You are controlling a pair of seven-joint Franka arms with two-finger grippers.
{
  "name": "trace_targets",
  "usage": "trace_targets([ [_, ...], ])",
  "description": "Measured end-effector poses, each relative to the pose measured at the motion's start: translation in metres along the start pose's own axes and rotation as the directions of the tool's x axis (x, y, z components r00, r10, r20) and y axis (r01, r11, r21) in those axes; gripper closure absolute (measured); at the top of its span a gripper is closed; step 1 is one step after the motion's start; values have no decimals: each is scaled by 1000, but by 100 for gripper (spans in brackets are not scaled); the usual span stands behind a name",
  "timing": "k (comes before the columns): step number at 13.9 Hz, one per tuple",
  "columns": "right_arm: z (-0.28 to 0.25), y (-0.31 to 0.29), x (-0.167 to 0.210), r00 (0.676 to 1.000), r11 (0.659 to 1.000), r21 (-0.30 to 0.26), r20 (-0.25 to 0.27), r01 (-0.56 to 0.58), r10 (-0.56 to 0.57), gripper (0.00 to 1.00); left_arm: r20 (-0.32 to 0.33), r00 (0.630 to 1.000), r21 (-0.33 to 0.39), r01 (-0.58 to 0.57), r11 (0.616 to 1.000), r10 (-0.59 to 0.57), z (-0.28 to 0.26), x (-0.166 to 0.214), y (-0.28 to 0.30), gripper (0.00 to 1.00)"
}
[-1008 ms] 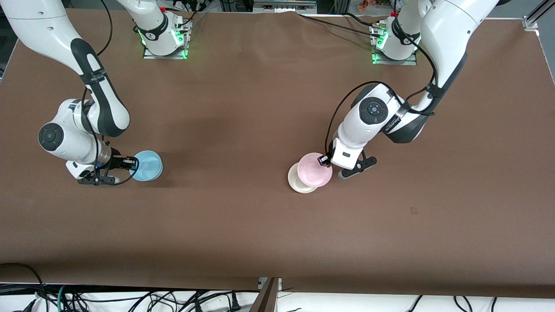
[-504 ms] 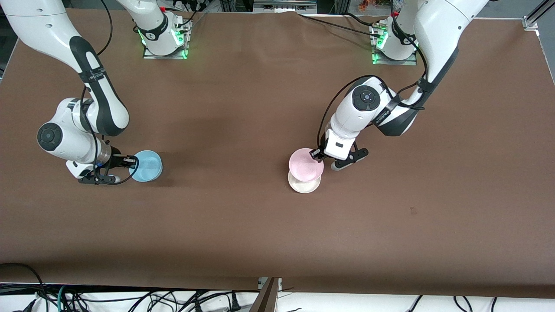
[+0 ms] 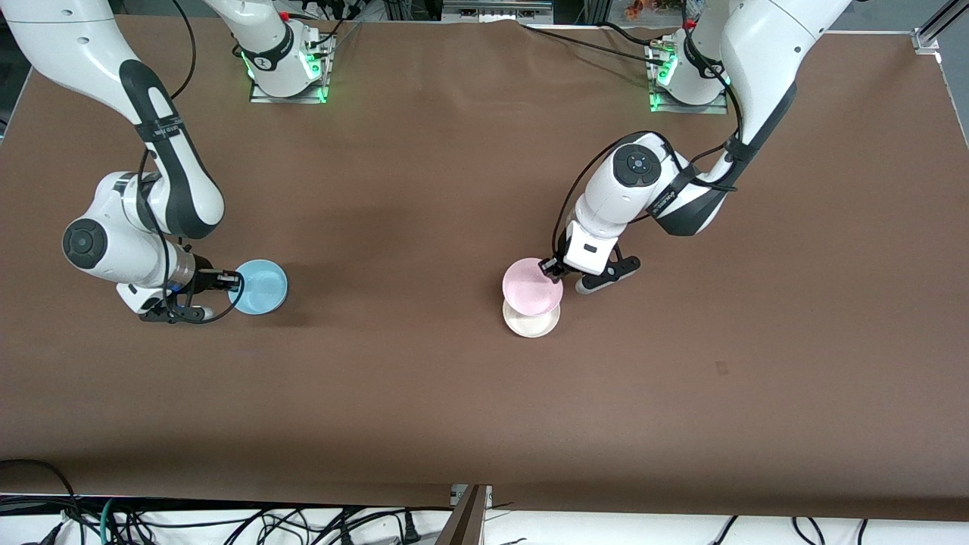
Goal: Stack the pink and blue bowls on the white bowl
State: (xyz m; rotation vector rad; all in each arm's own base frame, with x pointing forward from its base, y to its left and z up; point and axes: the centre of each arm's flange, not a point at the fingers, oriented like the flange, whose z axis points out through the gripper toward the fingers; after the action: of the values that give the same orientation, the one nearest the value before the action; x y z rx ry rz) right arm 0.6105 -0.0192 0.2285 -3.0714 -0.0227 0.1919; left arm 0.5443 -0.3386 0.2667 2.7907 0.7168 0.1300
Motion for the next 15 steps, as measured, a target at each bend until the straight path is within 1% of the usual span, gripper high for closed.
trace_targets([
  [4,-43,-26,16,998,999,25,51,38,-39,97,-9,1000,-18,5,1000,-5,0,3,-1,97],
  [6,-61,-32,22,997,998,29,55,47,-49,97,-14,1000,-14,-4,1000,4,2,4,-3,97],
  [8,-75,-35,25,996,998,32,63,54,-56,97,-33,999,-7,-17,1000,17,8,6,-7,97],
  [11,-109,-44,28,994,997,39,83,71,-74,97,-63,998,-17,-19,1000,18,21,8,-12,97],
  [13,-134,-52,27,993,996,42,83,84,-87,97,-69,998,-18,-14,1000,13,24,6,-12,97],
  [15,-141,-58,26,992,995,44,83,93,-96,97,-73,997,-26,-10,1000,8,22,6,-10,97],
])
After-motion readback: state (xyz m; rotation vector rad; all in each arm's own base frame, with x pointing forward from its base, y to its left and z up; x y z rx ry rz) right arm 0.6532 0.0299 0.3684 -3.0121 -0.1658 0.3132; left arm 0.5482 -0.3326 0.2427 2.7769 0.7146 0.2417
